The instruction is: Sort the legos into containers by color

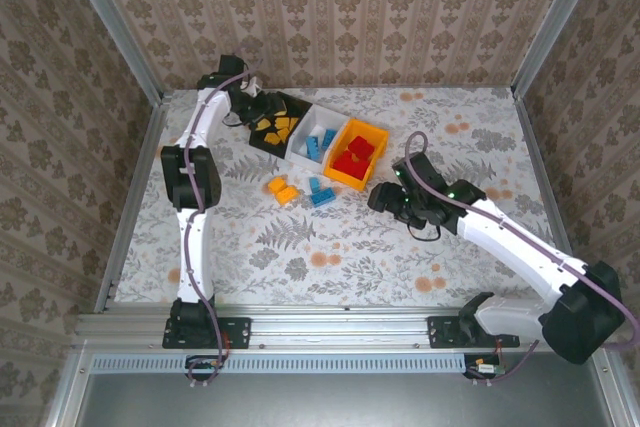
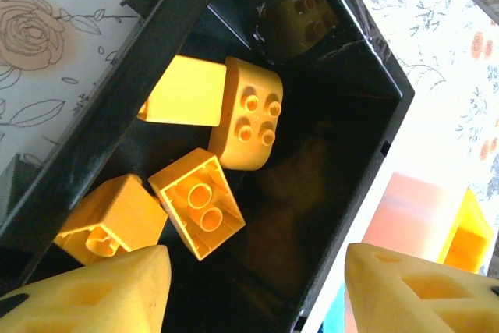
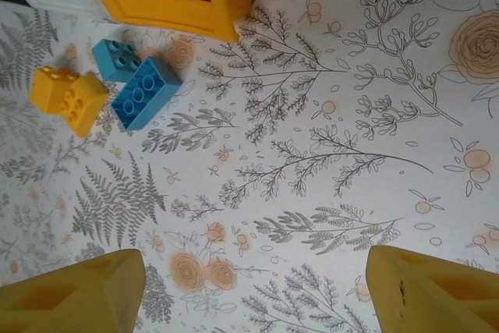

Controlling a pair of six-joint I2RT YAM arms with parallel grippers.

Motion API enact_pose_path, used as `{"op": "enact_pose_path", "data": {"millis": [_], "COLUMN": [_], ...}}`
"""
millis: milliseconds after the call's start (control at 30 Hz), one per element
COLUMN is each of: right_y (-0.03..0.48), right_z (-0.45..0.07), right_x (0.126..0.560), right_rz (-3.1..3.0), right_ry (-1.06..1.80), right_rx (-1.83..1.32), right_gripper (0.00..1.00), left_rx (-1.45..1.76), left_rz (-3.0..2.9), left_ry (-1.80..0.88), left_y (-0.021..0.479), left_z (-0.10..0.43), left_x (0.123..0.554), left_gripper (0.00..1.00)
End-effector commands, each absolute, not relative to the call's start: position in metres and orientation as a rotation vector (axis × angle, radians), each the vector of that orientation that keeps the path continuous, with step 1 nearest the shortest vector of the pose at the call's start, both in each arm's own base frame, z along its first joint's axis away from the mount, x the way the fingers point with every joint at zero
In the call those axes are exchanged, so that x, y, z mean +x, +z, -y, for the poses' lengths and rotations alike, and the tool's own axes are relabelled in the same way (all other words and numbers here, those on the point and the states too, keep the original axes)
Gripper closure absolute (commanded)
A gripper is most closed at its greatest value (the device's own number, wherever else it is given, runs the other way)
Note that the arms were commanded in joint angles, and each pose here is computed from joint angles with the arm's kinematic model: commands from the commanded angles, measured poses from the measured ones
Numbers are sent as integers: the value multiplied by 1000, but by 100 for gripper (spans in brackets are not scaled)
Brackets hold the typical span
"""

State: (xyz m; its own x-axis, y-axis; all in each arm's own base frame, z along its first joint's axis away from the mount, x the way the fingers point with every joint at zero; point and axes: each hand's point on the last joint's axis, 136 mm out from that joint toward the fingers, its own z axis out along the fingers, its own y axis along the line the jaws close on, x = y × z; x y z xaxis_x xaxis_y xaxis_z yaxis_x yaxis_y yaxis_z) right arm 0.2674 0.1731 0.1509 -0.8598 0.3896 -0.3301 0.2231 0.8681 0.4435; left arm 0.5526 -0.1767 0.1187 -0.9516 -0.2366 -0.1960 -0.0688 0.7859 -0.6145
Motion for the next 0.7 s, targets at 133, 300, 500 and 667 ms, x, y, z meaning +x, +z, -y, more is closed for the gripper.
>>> {"op": "enact_pose_path", "data": {"millis": [133, 300, 500, 667], "right_y": [160, 146, 136, 131], "right_z": [-216, -246, -281, -296], "right_x": [298, 316, 328, 327], "right_rz": [-2631, -2689, -2757, -2804], "right_ry": [678, 742, 795, 800], "right_rx": [287, 203, 85, 18], "right_gripper": [24, 24, 24, 24], "left_rx": [-103, -17, 109, 145], "left_rz": [-2729, -2761, -2854, -2941], "left_ry": [-713, -554, -401, -365], "left_y": [173, 179, 148, 118], "left_z": [158, 138, 127, 142], "left_x": [504, 450, 371, 341], "left_gripper": [35, 29, 25, 25]}}
